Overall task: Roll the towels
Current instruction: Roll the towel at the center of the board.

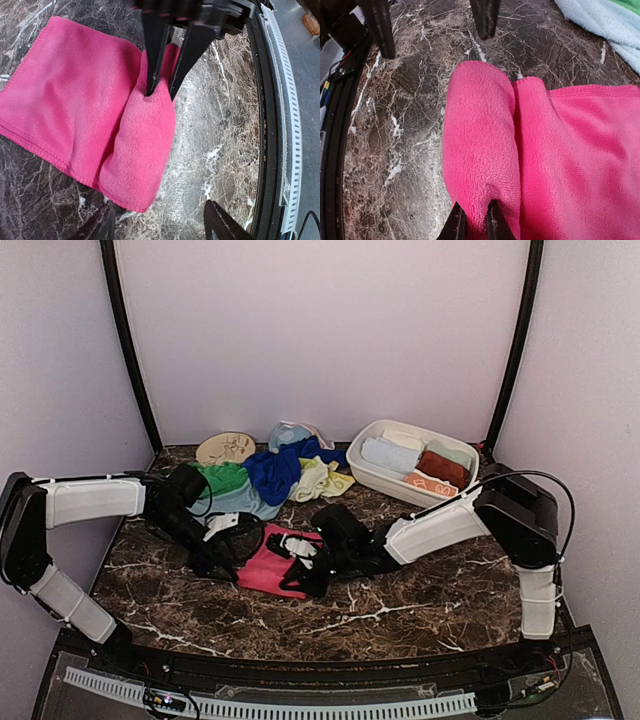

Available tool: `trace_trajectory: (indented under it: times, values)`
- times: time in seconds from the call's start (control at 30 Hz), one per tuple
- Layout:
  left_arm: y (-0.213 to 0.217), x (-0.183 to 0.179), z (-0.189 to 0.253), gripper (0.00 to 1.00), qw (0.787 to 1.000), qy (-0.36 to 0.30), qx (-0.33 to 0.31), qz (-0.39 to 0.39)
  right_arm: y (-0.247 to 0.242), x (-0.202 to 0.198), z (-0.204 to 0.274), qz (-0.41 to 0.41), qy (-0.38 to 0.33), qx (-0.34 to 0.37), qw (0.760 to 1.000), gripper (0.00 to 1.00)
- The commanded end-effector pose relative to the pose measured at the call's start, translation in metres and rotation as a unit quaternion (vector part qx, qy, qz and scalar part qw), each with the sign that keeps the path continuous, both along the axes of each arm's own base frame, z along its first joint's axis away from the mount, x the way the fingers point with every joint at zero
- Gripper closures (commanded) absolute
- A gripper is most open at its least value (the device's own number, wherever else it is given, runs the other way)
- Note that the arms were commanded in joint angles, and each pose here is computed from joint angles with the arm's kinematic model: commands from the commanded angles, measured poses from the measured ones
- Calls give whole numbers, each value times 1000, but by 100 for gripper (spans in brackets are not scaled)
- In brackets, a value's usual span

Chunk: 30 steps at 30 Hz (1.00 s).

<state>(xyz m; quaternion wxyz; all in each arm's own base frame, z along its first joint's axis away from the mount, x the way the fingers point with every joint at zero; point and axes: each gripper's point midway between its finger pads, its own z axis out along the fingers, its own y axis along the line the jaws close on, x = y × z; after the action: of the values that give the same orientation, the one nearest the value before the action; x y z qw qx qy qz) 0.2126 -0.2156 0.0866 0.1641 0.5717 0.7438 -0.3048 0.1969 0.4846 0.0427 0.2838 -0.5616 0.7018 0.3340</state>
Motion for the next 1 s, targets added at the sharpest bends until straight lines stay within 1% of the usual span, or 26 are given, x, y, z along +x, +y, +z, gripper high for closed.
trace_trajectory:
  times: [0.0,0.13,0.3,0.4,0.5,0.6,0.67,0.77,0.97]
  values:
    - [-2,-2,10,38,998,-62,7,-33,-19,-21,-44,2,178,-59,982,99]
    - [-16,-4,2,39,991,-108,39,-76,-21,-15,-49,-14,240,-64,969,100]
    - [-38,1,-12,37,982,-131,61,-118,-27,-11,-52,-32,278,-56,958,100]
    - [-45,16,-21,35,978,-152,76,-118,-30,-11,-55,-37,286,-59,956,100]
    - [-52,20,-26,35,976,-160,77,-125,-31,-10,-55,-41,292,-58,954,100]
    - [-56,18,-34,40,975,-158,84,-133,-32,-9,-53,-42,298,-52,952,99]
    - [-57,21,-39,44,975,-161,90,-127,-32,-8,-52,-42,300,-49,952,97]
    - [-59,29,-42,48,974,-167,96,-118,-32,-8,-48,-40,300,-37,952,93]
    - [-58,32,-44,46,971,-174,103,-125,-31,-4,-47,-44,321,-33,945,91]
